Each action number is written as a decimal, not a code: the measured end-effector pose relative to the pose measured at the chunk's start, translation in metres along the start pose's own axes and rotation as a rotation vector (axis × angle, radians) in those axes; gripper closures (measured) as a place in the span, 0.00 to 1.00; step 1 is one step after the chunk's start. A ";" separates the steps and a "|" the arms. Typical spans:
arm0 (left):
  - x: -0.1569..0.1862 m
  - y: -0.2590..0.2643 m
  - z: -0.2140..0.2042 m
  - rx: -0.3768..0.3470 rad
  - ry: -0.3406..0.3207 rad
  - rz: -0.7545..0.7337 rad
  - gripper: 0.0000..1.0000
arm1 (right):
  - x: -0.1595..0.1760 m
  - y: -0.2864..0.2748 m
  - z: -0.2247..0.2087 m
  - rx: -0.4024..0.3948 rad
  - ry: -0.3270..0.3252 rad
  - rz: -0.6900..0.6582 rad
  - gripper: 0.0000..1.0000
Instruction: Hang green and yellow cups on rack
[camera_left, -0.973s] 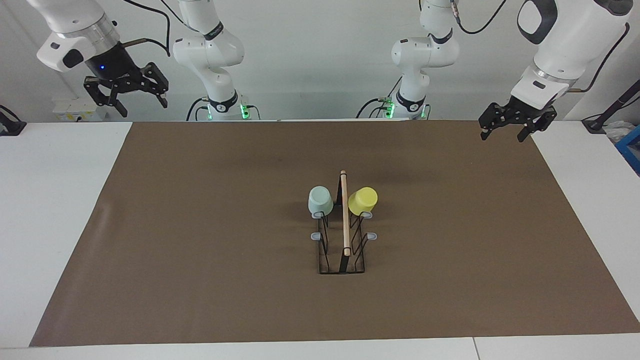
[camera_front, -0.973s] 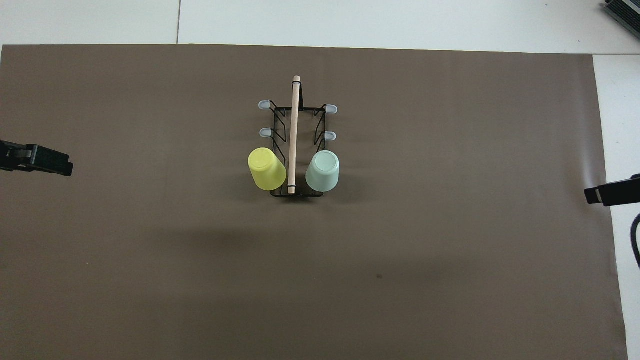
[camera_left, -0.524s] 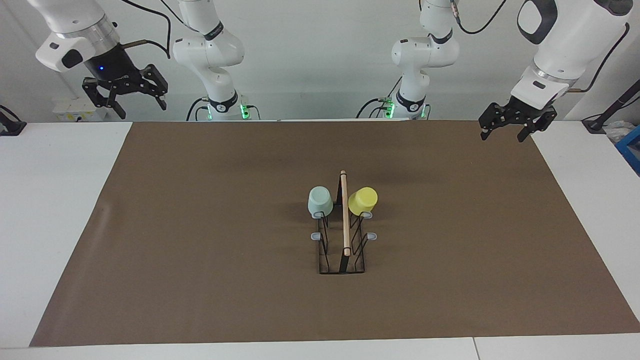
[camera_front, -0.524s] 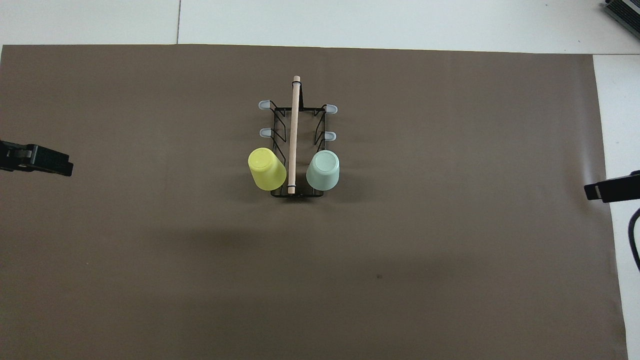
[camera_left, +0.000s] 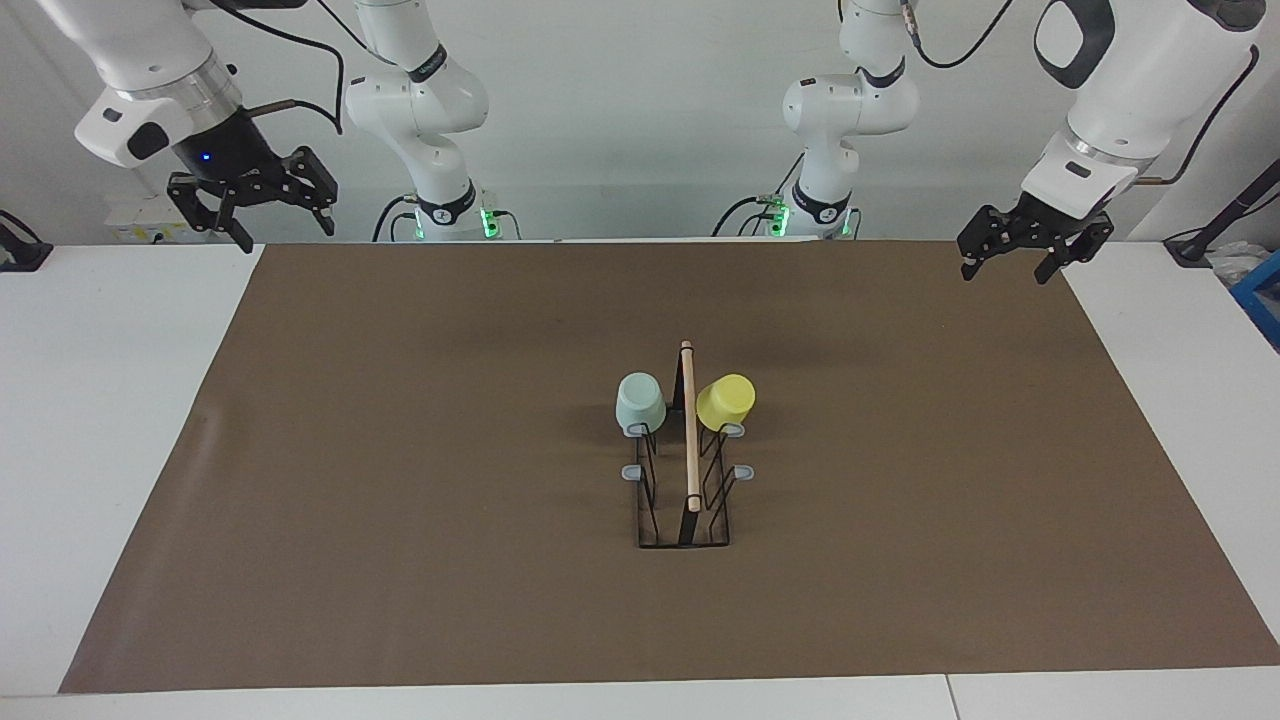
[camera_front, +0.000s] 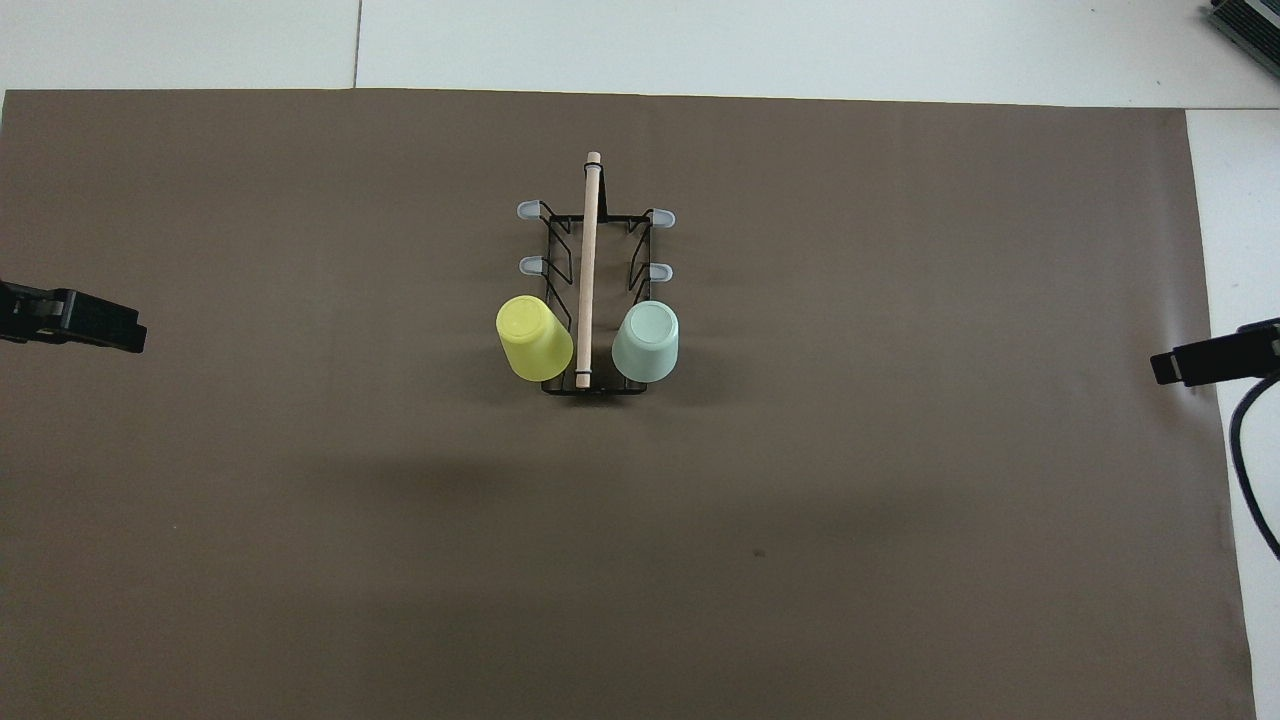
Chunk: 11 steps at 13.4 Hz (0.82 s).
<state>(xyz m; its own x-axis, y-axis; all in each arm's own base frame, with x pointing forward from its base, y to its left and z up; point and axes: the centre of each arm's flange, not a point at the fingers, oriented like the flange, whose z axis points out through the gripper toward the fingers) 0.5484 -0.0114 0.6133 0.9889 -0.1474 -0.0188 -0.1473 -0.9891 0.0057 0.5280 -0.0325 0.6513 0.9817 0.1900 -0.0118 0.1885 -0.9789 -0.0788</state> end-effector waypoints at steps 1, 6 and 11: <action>0.000 0.000 0.000 0.000 0.000 0.000 0.00 | 0.002 0.001 0.002 -0.007 -0.006 0.001 0.00; 0.000 0.000 0.000 0.000 0.000 0.000 0.00 | 0.007 0.001 -0.001 -0.016 0.001 -0.002 0.00; 0.000 0.001 0.000 0.000 0.000 0.002 0.00 | 0.007 0.001 -0.001 -0.017 0.001 -0.002 0.00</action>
<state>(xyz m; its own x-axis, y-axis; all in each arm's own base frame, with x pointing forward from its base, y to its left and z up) 0.5484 -0.0123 0.6133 0.9886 -0.1491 -0.0188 -0.1490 -0.9888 0.0057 0.5352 -0.0321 0.6523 0.9814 0.1915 -0.0103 0.1905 -0.9797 -0.0621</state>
